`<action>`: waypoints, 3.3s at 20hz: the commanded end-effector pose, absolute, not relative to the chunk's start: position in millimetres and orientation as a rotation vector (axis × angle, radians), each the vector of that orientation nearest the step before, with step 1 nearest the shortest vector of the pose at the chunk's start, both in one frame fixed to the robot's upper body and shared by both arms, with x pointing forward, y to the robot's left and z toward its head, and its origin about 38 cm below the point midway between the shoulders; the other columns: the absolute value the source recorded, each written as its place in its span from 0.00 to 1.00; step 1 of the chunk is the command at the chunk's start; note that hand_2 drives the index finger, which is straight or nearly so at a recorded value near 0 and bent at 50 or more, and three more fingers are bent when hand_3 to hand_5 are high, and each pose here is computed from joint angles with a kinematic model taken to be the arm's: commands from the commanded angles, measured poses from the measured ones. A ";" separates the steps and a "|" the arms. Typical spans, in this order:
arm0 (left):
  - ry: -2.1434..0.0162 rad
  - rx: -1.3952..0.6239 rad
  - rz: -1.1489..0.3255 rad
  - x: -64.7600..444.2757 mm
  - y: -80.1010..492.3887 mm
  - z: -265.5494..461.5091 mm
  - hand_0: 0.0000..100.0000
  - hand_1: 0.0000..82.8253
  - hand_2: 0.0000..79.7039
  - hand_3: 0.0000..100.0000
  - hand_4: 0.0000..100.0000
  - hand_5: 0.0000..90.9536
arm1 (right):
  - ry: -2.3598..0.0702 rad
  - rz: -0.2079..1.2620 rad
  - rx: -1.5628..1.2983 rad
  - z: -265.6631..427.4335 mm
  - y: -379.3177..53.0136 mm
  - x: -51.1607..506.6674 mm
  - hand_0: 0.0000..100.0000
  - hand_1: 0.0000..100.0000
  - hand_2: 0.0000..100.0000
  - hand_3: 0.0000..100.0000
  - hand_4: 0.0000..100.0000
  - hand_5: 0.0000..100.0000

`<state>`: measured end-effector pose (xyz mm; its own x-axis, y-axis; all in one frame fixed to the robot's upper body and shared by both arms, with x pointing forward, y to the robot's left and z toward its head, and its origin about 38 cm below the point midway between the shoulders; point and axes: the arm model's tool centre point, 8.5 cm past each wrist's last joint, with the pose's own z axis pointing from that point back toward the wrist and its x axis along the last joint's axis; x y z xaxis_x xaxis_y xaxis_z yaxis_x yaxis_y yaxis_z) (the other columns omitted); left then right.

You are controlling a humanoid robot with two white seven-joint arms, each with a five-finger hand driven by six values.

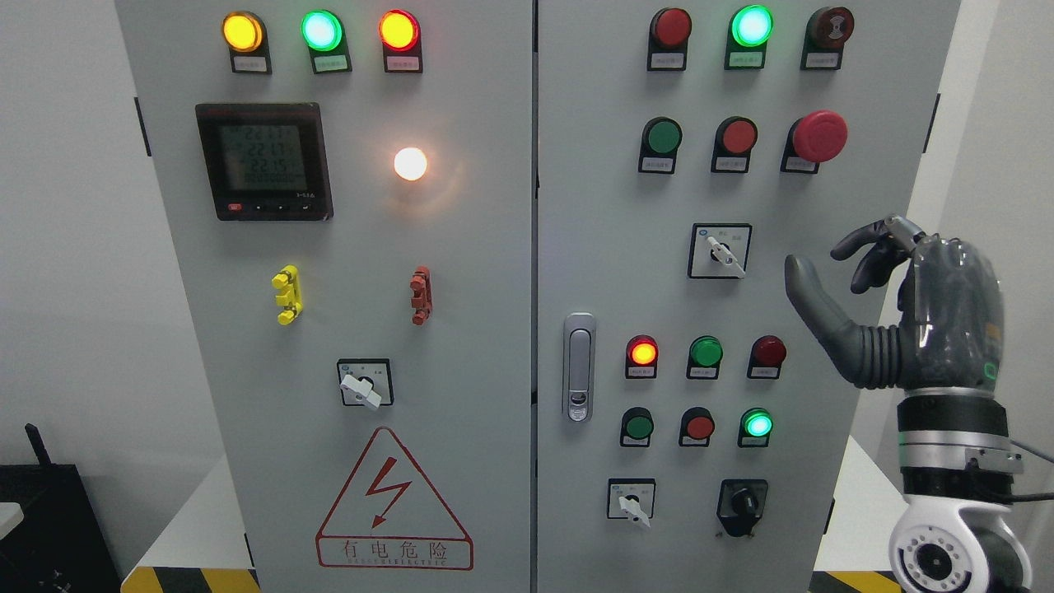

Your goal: Rotate and turn off gray switch

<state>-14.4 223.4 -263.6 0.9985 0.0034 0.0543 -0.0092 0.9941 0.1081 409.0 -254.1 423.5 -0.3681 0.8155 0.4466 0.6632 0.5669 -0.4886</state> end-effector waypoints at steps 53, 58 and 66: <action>-0.029 0.108 0.029 -22.5 223.2 -263.0 0.12 0.47 0.00 0.00 0.00 0.00 | -2.046 0.350 -1.108 418.8 -203.2 445.4 0.19 0.41 0.58 0.88 0.86 1.00; -0.029 0.110 0.029 -22.5 223.3 -263.0 0.12 0.47 0.00 0.00 0.00 0.00 | -2.036 0.347 -1.106 419.0 -202.9 447.5 0.23 0.41 0.60 0.89 0.86 1.00; -0.029 0.108 0.029 -22.5 223.2 -263.0 0.12 0.47 0.00 0.00 0.00 0.00 | -2.039 0.348 -1.106 420.6 -201.7 447.8 0.26 0.44 0.61 0.89 0.86 1.00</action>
<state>-14.2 223.3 -263.6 0.9985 0.0034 0.0545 -0.0092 0.9941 0.1078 445.9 -203.5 421.3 -0.3220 0.8028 0.5018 0.5949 0.5839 -0.5524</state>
